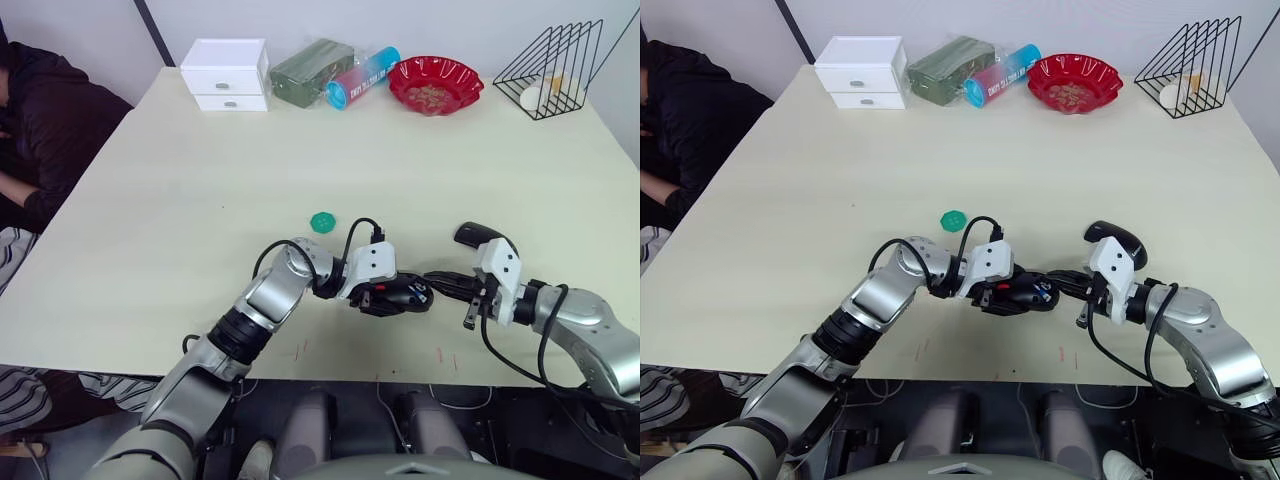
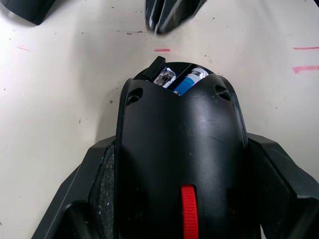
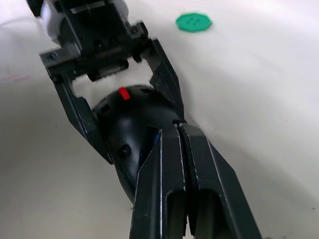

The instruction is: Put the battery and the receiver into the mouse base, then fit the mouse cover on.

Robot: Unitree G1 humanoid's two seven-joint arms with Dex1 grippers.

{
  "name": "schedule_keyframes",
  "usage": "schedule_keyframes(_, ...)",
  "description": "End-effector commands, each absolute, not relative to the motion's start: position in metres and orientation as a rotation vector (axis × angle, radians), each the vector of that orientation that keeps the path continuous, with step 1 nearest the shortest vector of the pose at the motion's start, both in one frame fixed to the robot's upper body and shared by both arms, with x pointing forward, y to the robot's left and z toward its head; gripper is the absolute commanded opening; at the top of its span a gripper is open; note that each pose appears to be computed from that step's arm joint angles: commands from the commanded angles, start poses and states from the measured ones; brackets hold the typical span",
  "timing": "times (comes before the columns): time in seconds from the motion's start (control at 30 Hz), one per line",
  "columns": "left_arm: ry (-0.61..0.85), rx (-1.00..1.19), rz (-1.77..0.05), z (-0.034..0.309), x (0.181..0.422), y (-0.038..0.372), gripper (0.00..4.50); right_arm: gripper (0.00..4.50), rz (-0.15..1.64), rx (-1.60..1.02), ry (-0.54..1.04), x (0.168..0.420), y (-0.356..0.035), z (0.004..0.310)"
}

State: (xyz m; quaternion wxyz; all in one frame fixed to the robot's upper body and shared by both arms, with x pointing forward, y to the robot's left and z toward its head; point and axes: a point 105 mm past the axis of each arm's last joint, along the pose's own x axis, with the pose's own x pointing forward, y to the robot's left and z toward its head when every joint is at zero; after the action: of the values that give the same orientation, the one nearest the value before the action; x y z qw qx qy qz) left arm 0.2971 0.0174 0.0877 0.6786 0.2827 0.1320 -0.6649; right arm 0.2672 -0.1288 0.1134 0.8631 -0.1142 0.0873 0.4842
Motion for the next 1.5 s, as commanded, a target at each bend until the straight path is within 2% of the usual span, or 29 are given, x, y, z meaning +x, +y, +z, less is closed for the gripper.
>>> schedule_keyframes(0.03,0.285,0.636,-1.511,0.089,0.292,0.017,2.91,0.04,1.021,-0.252,0.158,0.268,-0.126,0.119)
schedule_keyframes(1.03,0.285,0.633,-1.513,0.089,0.292,0.015,2.91,0.04,1.014,-0.231,0.198,0.271,-0.119,0.107)
schedule_keyframes(1.5,0.283,0.631,-1.511,0.090,0.292,0.015,2.91,0.04,0.985,-0.184,0.344,0.267,-0.121,0.080)
